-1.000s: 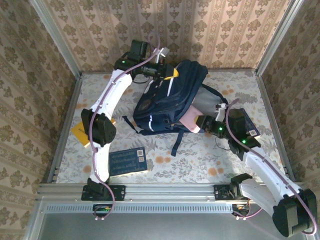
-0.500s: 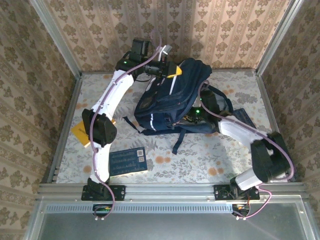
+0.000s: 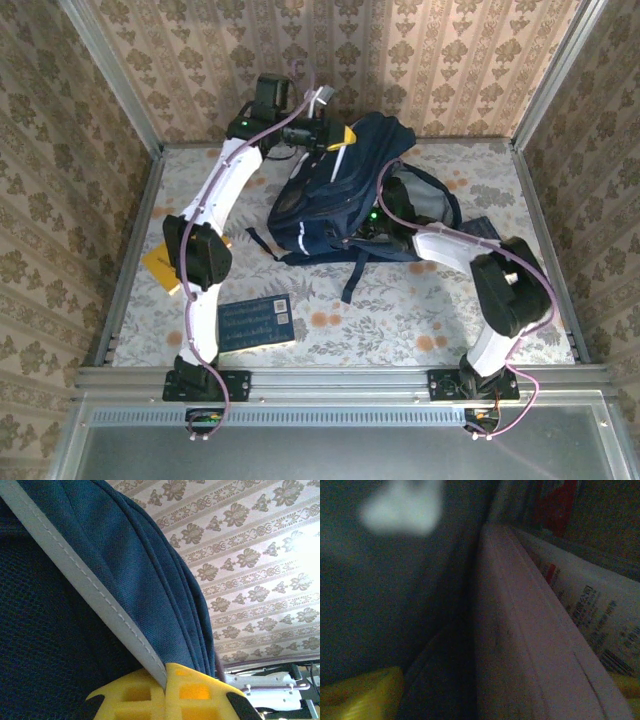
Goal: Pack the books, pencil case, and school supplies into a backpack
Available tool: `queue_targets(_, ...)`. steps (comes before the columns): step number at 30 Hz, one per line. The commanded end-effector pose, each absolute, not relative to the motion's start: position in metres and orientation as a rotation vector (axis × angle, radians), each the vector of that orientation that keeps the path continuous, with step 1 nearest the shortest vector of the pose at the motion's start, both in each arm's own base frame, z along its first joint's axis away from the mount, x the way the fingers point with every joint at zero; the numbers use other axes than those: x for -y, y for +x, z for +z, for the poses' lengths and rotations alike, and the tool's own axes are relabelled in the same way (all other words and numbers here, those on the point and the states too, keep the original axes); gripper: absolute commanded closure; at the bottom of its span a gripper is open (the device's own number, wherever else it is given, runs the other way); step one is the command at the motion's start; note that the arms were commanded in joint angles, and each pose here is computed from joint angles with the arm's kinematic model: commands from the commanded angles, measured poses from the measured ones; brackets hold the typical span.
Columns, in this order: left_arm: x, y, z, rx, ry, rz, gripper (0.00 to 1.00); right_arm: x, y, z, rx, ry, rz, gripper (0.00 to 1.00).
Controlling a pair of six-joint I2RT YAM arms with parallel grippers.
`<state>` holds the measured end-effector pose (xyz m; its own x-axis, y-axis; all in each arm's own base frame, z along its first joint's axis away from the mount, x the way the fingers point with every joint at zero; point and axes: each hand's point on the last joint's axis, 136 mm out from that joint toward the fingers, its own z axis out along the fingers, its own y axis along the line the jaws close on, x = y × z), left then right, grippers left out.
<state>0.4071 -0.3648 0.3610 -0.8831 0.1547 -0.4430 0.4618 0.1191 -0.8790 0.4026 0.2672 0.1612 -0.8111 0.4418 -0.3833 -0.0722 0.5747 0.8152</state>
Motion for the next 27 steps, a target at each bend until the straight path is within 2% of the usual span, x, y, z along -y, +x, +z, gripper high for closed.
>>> queue_targets(1,0.342,0.413,0.405,-1.965,0.697,-1.783,1.0,-0.238,0.396,0.2,-2.098,0.254,1.117,0.12)
queue_targets(4,0.337,0.421,0.391,-2.004,0.66,-1.761,1.0,-0.217,0.386,0.204,-2.063,0.267,1.078,0.08)
queue_targets(10,0.339,0.432,0.364,-2.088,0.601,-1.706,0.98,-0.191,0.373,0.209,-2.052,0.287,0.98,0.07)
queue_targets(11,0.339,0.435,0.358,-2.112,0.577,-1.684,0.94,-0.182,0.371,0.211,-2.055,0.296,0.924,0.07)
queue_targets(16,0.339,0.449,0.326,-2.209,0.493,-1.576,0.93,-0.114,0.352,0.219,-1.995,0.481,0.578,0.12)
queue_targets(17,0.343,0.451,0.318,-2.222,0.483,-1.578,0.9,-0.1,0.347,0.22,-1.984,0.523,0.507,0.13)
queue_targets(19,0.355,0.454,0.3,-2.26,0.464,-1.592,0.78,-0.082,0.336,0.224,-1.952,0.569,0.435,0.14)
queue_targets(23,0.375,0.448,0.278,-2.31,0.483,-1.609,0.63,-0.068,0.319,0.233,-1.918,0.558,0.395,0.16)
queue_targets(27,0.369,0.439,0.272,-2.343,0.426,-1.609,0.56,-0.073,0.306,0.237,-1.918,0.485,0.426,0.16)
